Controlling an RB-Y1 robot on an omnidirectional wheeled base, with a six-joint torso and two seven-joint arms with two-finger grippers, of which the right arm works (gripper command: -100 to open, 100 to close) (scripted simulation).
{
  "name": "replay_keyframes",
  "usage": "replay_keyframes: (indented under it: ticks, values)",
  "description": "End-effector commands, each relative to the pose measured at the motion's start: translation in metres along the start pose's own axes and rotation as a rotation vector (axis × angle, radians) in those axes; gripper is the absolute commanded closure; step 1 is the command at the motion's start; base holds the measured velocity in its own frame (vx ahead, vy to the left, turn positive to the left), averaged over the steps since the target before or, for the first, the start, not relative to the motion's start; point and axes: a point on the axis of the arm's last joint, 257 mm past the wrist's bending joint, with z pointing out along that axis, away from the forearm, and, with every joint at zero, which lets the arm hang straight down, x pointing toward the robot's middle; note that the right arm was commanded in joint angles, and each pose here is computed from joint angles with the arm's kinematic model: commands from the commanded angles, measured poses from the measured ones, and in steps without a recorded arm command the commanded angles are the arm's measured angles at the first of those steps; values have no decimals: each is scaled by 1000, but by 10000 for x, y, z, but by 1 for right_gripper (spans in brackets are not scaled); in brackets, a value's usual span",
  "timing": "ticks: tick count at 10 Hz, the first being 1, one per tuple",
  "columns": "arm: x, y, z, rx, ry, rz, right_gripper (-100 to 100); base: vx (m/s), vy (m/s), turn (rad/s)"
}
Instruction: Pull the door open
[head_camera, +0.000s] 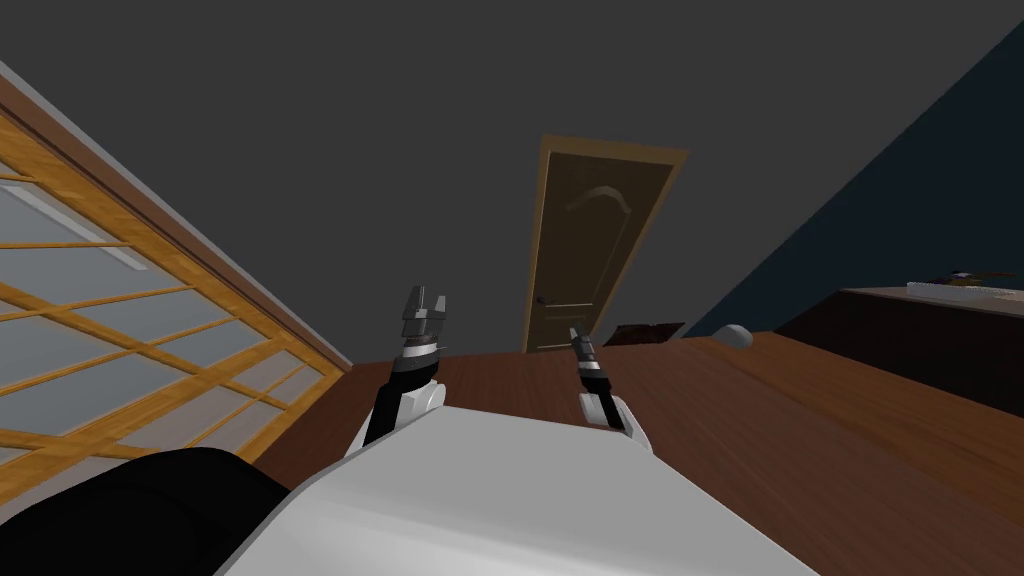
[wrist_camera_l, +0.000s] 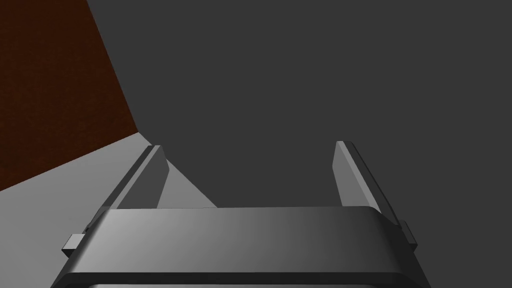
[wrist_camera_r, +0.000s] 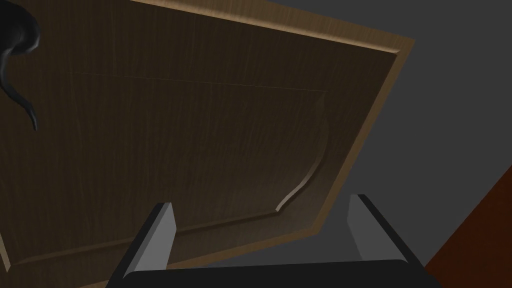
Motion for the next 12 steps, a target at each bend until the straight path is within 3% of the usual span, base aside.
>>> replay_keyframes:
  ticks: [1,8,12]
  values:
    - [8,-95,-18,17,6,5,-100,62,-2,8]
    - [79,-543,4,91,47,32,-100,59,-4,9]
    - [103,-789,-41,141,61,44,-100,69,-8,9]
